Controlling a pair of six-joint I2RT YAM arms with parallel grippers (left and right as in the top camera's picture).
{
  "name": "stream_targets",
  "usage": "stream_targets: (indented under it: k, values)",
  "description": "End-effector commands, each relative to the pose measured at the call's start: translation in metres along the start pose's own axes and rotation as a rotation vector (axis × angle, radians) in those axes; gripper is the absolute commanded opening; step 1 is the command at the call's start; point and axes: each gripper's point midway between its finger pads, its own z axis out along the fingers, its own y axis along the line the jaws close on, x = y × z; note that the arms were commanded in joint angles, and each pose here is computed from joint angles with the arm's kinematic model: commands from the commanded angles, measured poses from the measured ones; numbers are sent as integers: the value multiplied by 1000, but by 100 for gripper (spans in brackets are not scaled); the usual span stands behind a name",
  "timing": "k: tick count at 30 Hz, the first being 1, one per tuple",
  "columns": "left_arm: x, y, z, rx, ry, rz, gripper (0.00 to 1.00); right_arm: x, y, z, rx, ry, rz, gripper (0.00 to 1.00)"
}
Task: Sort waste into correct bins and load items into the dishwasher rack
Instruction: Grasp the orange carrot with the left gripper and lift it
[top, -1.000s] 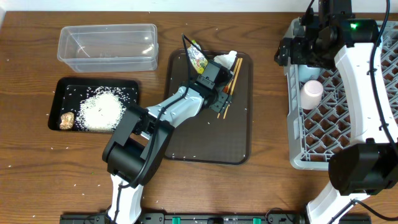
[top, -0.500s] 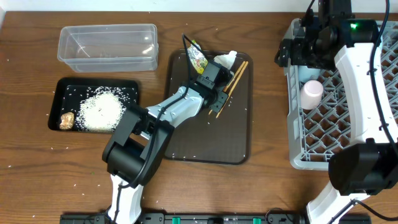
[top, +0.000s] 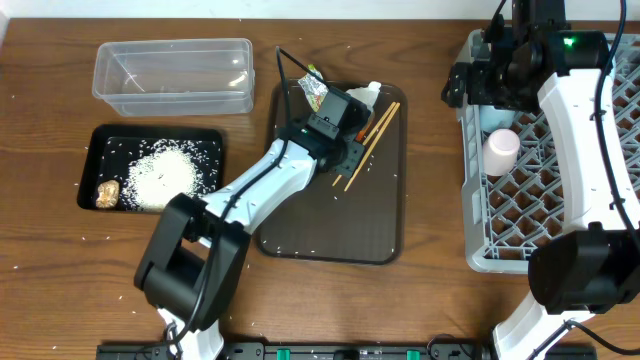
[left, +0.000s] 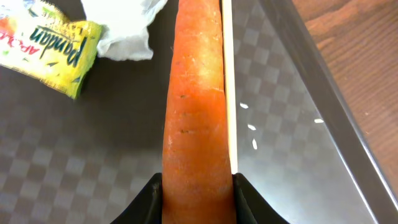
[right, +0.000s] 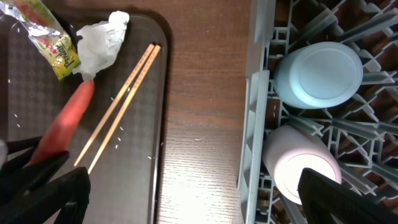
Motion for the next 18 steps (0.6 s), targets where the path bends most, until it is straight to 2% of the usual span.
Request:
stream_targets:
  k: [1,4,7,11,18]
  values:
    - [-3,10,-17,-4,-9,-94,14,-2,-4,1,10,1,-9,99]
    - [2,34,-33,-34,5,-229,13,-2,-4,1,10,1,-13,99]
    - [11,65,-52,-74,22,-385,7,-2,-4,1,10,2,-13,99]
    - [34,113,-77,-142,65,-584,6,-2,-4,1,10,1,-16,99]
    - [89,180,-104,-278,177,-780,7,-2,-4,1,10,1,-16,99]
